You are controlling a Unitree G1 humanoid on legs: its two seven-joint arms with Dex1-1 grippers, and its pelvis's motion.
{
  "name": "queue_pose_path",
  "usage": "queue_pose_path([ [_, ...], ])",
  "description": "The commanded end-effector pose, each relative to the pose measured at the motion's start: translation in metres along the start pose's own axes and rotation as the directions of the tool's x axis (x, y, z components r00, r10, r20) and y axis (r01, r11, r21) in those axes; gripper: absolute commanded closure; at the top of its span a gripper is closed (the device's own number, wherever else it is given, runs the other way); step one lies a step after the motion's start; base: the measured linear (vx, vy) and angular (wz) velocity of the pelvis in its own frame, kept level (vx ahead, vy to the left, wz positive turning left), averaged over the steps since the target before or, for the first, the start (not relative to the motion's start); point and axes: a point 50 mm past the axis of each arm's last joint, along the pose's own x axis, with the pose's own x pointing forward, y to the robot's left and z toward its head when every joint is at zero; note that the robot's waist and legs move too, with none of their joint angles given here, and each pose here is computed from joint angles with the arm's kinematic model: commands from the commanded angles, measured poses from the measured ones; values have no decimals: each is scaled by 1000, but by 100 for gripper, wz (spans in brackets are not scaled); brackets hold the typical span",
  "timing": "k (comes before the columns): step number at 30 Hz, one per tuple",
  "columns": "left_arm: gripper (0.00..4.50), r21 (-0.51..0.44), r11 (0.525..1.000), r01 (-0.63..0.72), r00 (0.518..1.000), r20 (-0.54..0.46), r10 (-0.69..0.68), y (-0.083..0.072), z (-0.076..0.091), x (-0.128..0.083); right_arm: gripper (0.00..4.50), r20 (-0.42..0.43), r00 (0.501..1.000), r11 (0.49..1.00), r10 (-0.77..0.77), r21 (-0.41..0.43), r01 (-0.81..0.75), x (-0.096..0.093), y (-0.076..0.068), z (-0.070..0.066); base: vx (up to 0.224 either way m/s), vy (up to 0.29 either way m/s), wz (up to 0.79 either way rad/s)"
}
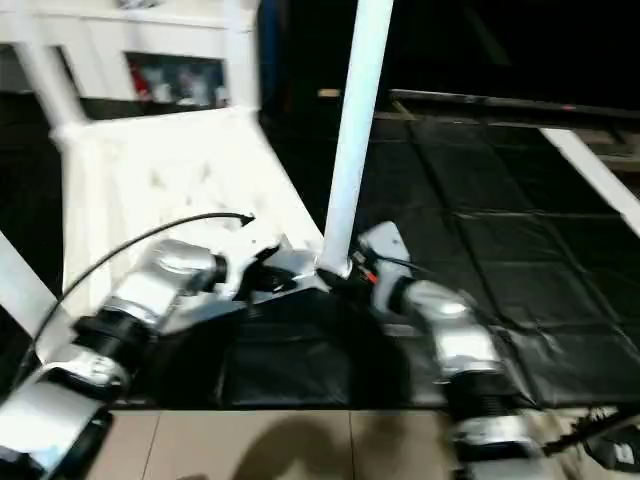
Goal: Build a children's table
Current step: Rotate leg to tighten
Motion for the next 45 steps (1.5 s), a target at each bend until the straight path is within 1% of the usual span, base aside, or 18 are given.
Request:
queue_pose_path([
  [1, 450, 46, 997, 68, 997, -39, -66, -6, -2, 3, 46, -11, 997, 996, 80, -28, -81, -5, 3, -1, 0, 0, 0],
  [4, 450, 94, 984, 149, 988, -56, -144, -8, -6, -4, 7, -33, 987, 987, 156, -44, -158, -17, -3, 1, 0, 0, 0],
  [5, 450, 118, 973, 199, 979, -71, -192, -9, -9, -9, 4, -60, 981, 980, 186, -65, -190, -23, -7, 2, 0, 0, 0],
  [7, 450, 139, 959, 245, 968, -82, -236, -11, -11, -12, 2, -78, 974, 972, 215, -78, -221, -26, -10, 3, 0, 0, 0],
  [12, 450, 164, 938, 306, 950, -113, -290, -13, -11, -16, 2, -89, 954, 953, 287, -70, -294, -29, -11, 8, 0, 0, 0],
  [14, 450, 187, 917, 354, 934, -130, -334, -15, -10, -18, 2, -95, 936, 933, 340, -88, -348, -29, -9, 11, 0, 0, 0],
  [18, 450, 228, 876, 426, 903, -167, -396, -18, -8, -20, 2, -115, 907, 904, 405, -99, -416, -27, -5, 12, 0, 0, 0],
  [20, 450, 235, 871, 431, 901, -167, -400, -19, -7, -20, 2, -111, 906, 902, 409, -102, -419, -26, -5, 12, 0, 0, 0],
  [25, 450, 259, 874, 411, 911, -157, -382, -16, -4, -17, 2, -119, 908, 904, 402, -102, -414, -29, -4, 8, 0, 0, 0],
  [27, 450, 264, 876, 403, 914, -163, -371, -14, -5, -18, 2, -125, 909, 907, 399, -93, -411, -37, -3, 5, 0, 0, 0],
  [30, 450, 277, 869, 410, 908, -208, -363, -10, -10, -24, 2, -124, 912, 912, 391, -78, -402, -52, -1, -2, 0, 0, 0],
  [32, 450, 303, 886, 352, 931, -215, -296, 0, -9, -27, 2, -114, 931, 932, 347, -68, -356, -66, 0, -7, 0, 0, 0],
  [35, 450, 319, 893, 319, 940, -223, -256, 6, -7, -29, 2, -109, 937, 939, 331, -58, -338, -71, 1, -8, 0, 0, 0],
  [37, 450, 331, 895, 298, 946, -229, -230, 11, -5, -31, 2, -105, 941, 943, 321, -56, -327, -73, 1, -8, 0, 0, 0],
  [38, 450, 348, 903, 251, 957, -227, -178, 18, 0, -33, 2, -98, 950, 951, 297, -64, -304, -75, 2, -7, 0, 0, 0],
  [39, 450, 348, 903, 251, 957, -227, -178, 18, 0, -33, 2, -98, 950, 951, 297, -64, -304, -75, 2, -7, 0, 0, 0],
  [40, 450, 362, 905, 222, 965, -217, -150, 22, 5, -34, 2, -93, 954, 955, 283, -66, -290, -75, 3, -6, 0, 0, 0],
  [45, 450, 390, 909, 151, 979, -186, -82, 30, 13, -37, 2, -81, 960, 960, 268, -61, -273, -67, 12, -4, 0, 0, 0],
])
